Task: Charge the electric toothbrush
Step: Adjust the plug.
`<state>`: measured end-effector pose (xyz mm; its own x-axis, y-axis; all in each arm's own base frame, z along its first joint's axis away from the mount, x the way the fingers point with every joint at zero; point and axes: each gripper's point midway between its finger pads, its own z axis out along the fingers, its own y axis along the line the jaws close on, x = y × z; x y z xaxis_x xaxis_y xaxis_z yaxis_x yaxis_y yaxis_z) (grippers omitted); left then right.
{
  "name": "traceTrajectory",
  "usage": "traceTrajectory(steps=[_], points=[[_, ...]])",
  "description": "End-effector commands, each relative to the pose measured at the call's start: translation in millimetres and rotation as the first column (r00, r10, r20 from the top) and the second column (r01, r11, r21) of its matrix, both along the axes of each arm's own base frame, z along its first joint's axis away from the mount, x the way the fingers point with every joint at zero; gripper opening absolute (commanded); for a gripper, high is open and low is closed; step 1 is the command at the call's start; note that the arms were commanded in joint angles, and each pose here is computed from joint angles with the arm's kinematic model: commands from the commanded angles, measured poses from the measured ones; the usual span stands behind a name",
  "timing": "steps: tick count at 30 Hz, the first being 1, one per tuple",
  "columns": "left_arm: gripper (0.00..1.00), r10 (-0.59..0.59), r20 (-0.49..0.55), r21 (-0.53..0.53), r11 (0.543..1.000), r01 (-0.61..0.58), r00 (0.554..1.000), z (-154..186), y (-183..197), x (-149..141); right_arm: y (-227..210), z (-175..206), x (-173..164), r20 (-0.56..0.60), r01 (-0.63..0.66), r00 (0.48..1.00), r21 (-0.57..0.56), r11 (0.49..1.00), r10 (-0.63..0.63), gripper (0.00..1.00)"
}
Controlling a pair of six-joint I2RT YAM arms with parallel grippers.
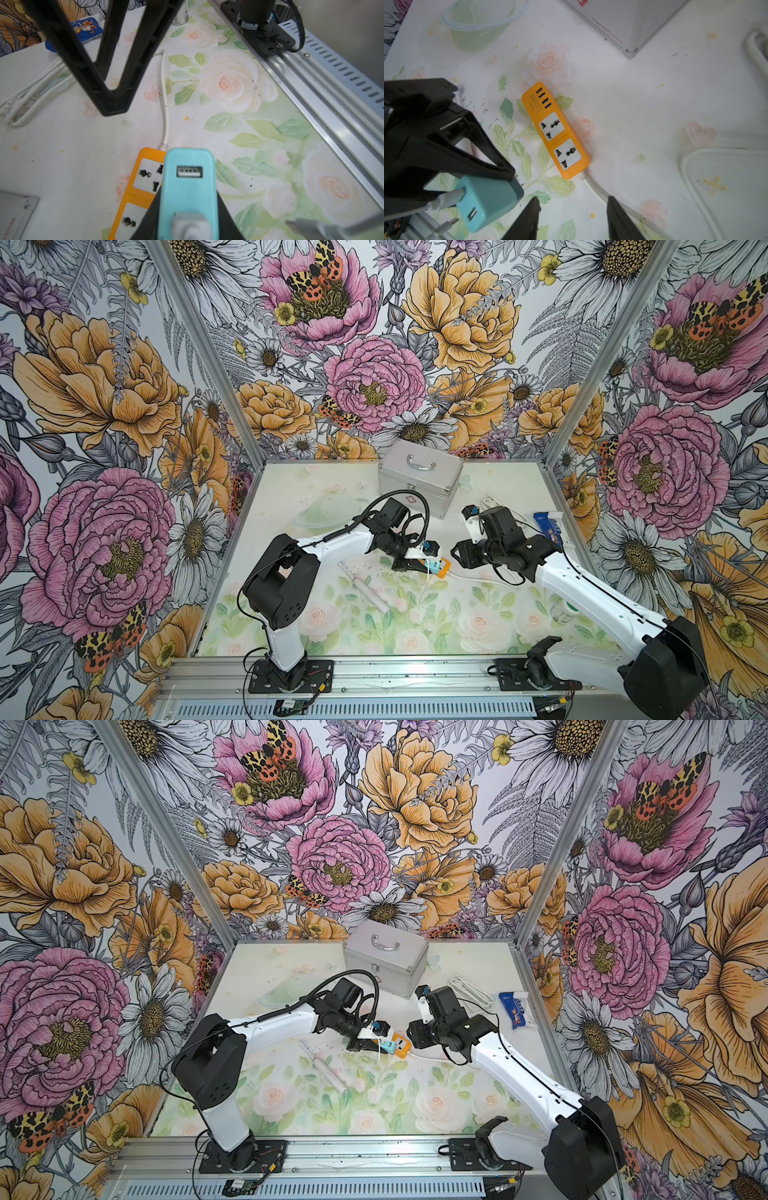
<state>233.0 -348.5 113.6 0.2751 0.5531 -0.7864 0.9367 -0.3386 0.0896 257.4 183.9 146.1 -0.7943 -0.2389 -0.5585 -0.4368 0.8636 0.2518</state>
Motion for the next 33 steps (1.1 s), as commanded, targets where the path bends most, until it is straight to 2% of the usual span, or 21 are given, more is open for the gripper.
traceTrajectory(steps=[1,4,14,23,33], points=[[0.0,-0.035,-0.069,-0.074,0.997,0.03,0.997,23,3,-6,32,28,-16,0.128,-0.153,0.981,0.051,0.987,0.146,0.48],[0.0,-0.063,-0.117,-0.122,0.991,0.049,0.991,35,11,-10,50,38,-32,0.185,-0.25,0.953,0.037,0.968,0.239,0.48],[0.0,-0.113,-0.156,-0.135,0.987,0.092,0.981,41,20,-24,66,53,-45,0.255,-0.35,0.906,0.006,0.937,0.337,0.55],[0.0,-0.124,-0.141,-0.151,0.983,0.102,0.982,48,21,-26,90,48,-44,0.245,-0.43,0.871,-0.04,0.902,0.426,0.52],[0.0,-0.128,-0.121,-0.165,0.981,0.107,0.984,56,20,-26,98,35,-43,0.224,-0.451,0.866,-0.039,0.892,0.447,0.47]])
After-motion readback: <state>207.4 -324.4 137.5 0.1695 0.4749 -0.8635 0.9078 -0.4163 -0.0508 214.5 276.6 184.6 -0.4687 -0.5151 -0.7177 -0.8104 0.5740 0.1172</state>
